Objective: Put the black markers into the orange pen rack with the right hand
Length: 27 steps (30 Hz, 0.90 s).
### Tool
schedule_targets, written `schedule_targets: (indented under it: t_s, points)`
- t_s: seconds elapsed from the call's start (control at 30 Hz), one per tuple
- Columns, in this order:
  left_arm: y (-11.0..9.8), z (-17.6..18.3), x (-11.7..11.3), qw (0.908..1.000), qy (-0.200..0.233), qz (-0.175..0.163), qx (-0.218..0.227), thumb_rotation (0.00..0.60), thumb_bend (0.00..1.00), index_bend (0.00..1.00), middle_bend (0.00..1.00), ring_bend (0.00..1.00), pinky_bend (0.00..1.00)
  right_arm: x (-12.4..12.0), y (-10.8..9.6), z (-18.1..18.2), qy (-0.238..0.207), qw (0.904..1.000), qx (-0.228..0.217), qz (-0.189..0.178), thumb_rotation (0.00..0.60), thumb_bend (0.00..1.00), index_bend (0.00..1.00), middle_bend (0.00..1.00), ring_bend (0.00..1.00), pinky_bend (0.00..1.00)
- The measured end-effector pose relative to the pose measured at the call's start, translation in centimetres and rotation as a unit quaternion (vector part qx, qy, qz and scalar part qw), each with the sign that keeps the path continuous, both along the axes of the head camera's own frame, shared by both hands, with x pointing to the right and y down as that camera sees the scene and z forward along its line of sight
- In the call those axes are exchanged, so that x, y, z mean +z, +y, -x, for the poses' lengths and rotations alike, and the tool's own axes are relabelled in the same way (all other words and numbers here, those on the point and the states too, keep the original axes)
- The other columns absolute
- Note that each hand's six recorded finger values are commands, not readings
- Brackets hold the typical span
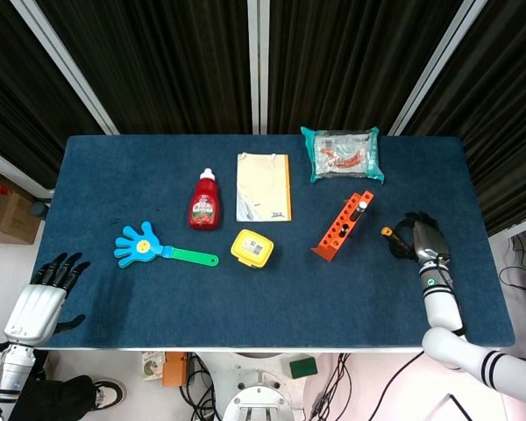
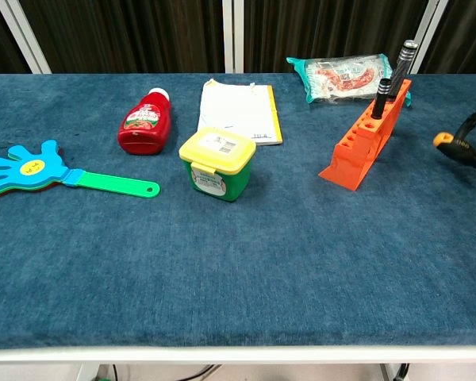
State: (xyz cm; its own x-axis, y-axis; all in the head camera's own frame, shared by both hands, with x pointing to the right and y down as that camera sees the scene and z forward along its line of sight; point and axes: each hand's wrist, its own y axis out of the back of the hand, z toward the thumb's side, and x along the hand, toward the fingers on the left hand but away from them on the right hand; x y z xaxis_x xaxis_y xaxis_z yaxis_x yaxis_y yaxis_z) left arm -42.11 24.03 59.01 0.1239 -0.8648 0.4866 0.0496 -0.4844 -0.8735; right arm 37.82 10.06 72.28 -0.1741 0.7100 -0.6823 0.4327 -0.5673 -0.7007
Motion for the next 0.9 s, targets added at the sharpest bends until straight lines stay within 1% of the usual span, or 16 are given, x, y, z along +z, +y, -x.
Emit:
schedule_targets:
  t_s: [0.13,0.23,0.33,0.43,0.47,0.53,0.57,0.67,0.7,0.73,0.77,0.9]
  points:
    - [-0.1,0.1,0.0,1.0,0.0,-0.001,-0.002,0.6,0.06,0.15,0.07,0.03,0.19,-2.0,-1.1,0.1,-0.064,0.9962,0.036,-0.047,0.6,0.41,0.66,0.13,0.0,0.0]
    - [-0.1,0.0,0.1,1.0,-0.001,0.002,-0.001,0.6,0.06,0.15,0.07,0.03,0.19,-3.8,-2.1,0.1,-0.125,0.9861,0.064,-0.088,0.6,0.4,0.66,0.13,0.0,0.0]
    - [0.0,-0.2,0.3,1.0,-0.002,0.004,0.002,0.6,0.06,0.15,0.07,0.03,0.19,-5.7,-3.1,0.2,-0.19,0.9688,0.085,-0.135,0.6,0.38,0.66,0.13,0.0,0.0]
    - [0.0,-0.3,0.4,1.0,-0.003,0.004,0.003,0.6,0.06,0.14,0.07,0.03,0.19,-7.6,-4.3,0.4,-0.254,0.9441,0.101,-0.185,0.6,0.36,0.66,0.14,0.0,0.0]
    - [0.0,-0.2,0.4,1.0,-0.004,0.004,0.002,0.6,0.06,0.14,0.07,0.03,0.19,-8.3,-4.7,0.4,-0.278,0.9325,0.106,-0.204,0.6,0.36,0.66,0.14,0.0,0.0]
    - [0.0,-0.2,0.4,1.0,-0.005,0.004,0.001,0.6,0.06,0.14,0.07,0.03,0.19,-9.4,-5.3,0.4,-0.312,0.9143,0.112,-0.232,0.6,0.35,0.66,0.14,0.0,0.0]
    - [-0.1,-0.2,0.5,1.0,-0.006,0.004,0.001,0.6,0.06,0.14,0.07,0.03,0.19,-10.1,-5.8,0.5,-0.333,0.9021,0.115,-0.25,0.6,0.34,0.66,0.14,0.0,0.0]
    - [-0.1,-0.2,0.5,1.0,-0.006,0.006,0.001,0.6,0.06,0.15,0.07,0.03,0.19,-11.5,-6.9,0.6,-0.371,0.8743,0.122,-0.289,0.6,0.34,0.66,0.14,0.0,0.0]
    - [-0.1,-0.2,0.6,1.0,-0.007,0.006,0.0,0.6,0.06,0.15,0.07,0.03,0.19,-11.8,-7.2,0.7,-0.377,0.8689,0.123,-0.296,0.6,0.34,0.66,0.14,0.0,0.0]
    - [-0.2,-0.2,0.6,1.0,-0.007,0.006,0.0,0.6,0.06,0.15,0.07,0.03,0.19,-12.0,-7.4,0.8,-0.38,0.8662,0.124,-0.3,0.6,0.34,0.66,0.14,0.0,0.0]
    - [-0.2,-0.2,0.6,1.0,-0.007,0.006,-0.001,0.6,0.06,0.15,0.07,0.03,0.19,-12.0,-7.5,0.9,-0.381,0.8657,0.124,-0.301,0.6,0.34,0.66,0.14,0.0,0.0]
    - [-0.2,-0.1,0.5,1.0,-0.007,0.006,-0.002,0.6,0.06,0.15,0.07,0.03,0.19,-11.4,-8.0,1.7,-0.377,0.8707,0.122,-0.291,0.6,0.34,0.66,0.14,0.0,0.0]
